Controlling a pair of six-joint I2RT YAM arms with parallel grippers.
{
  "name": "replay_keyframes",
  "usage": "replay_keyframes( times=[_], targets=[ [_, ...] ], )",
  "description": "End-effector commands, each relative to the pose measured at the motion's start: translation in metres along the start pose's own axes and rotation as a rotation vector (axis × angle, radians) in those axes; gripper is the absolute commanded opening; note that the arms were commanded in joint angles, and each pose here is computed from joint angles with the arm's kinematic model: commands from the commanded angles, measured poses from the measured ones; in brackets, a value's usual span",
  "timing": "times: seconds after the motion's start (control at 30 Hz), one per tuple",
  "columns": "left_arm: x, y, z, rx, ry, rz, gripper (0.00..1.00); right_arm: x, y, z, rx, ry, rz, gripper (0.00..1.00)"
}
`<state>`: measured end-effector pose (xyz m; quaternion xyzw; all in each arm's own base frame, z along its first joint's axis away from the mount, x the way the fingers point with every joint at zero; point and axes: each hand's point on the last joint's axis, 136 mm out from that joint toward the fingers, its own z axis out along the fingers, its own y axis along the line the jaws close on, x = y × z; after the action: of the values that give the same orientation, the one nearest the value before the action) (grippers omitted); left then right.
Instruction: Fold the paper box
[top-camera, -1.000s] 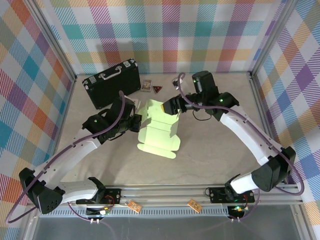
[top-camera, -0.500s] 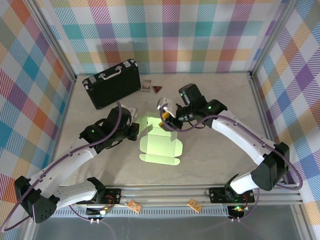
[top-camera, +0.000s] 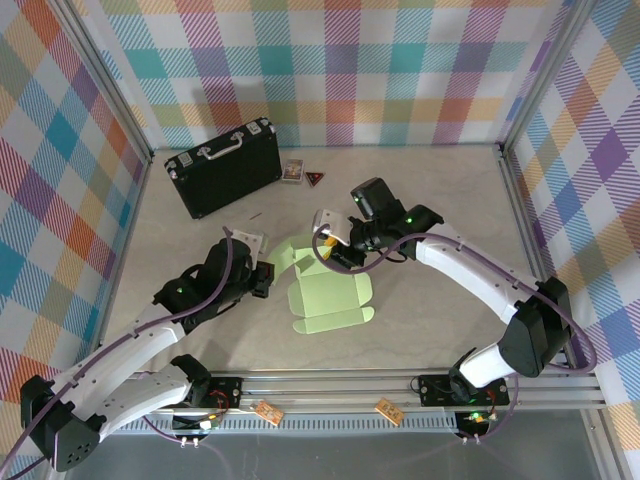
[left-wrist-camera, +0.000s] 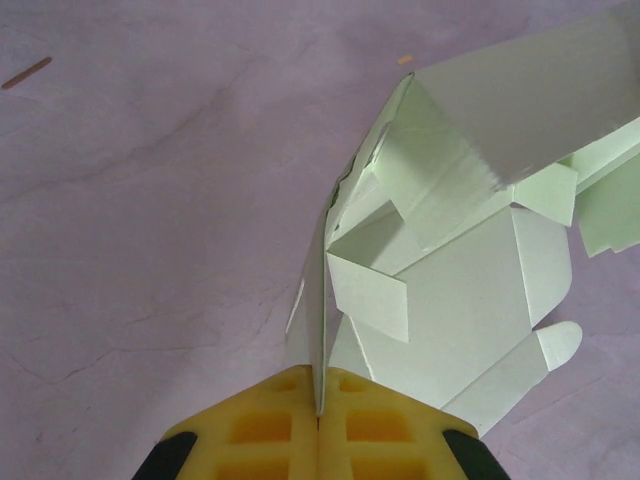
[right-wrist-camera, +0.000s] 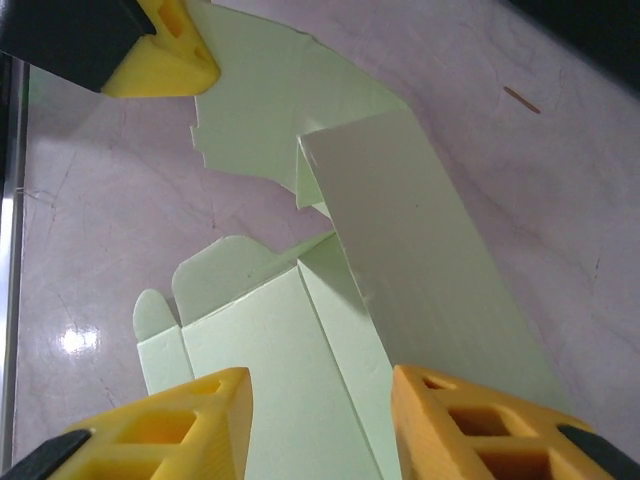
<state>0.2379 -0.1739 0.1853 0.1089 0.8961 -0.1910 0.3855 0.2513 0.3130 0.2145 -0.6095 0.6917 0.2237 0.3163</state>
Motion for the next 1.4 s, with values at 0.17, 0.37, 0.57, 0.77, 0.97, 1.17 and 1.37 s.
replay_keyframes(
  times=[0.17, 0.37, 0.57, 0.77, 0.97, 1.17, 1.37],
  targets=[
    [-0.022, -0.013, -0.004, 0.065, -0.124, 0.035, 0.0, -0.015, 0.011, -0.014, -0.108, -0.064, -0.068, 0.48],
    [-0.03, -0.011, -0.006, 0.023, -0.13, 0.096, 0.0, -0.047, 0.028, -0.05, -0.244, -0.162, -0.057, 0.58],
    [-0.036, -0.013, -0.004, 0.013, -0.142, 0.168, 0.0, -0.071, 0.0, -0.075, -0.157, -0.233, 0.027, 0.62],
    [-0.037, -0.017, 0.004, 0.033, -0.177, 0.215, 0.0, -0.055, -0.057, -0.063, -0.096, -0.157, 0.206, 0.55],
    [-0.034, -0.019, 0.016, 0.037, -0.155, 0.244, 0.0, -0.036, -0.065, -0.027, -0.168, -0.091, 0.28, 0.52],
    [-0.033, -0.018, 0.02, 0.031, -0.152, 0.25, 0.0, -0.026, -0.035, -0.019, -0.303, -0.122, 0.264, 0.51],
    [-0.029, -0.018, 0.025, 0.036, -0.149, 0.246, 0.0, -0.012, -0.02, -0.014, -0.317, -0.129, 0.269, 0.51]
  ],
)
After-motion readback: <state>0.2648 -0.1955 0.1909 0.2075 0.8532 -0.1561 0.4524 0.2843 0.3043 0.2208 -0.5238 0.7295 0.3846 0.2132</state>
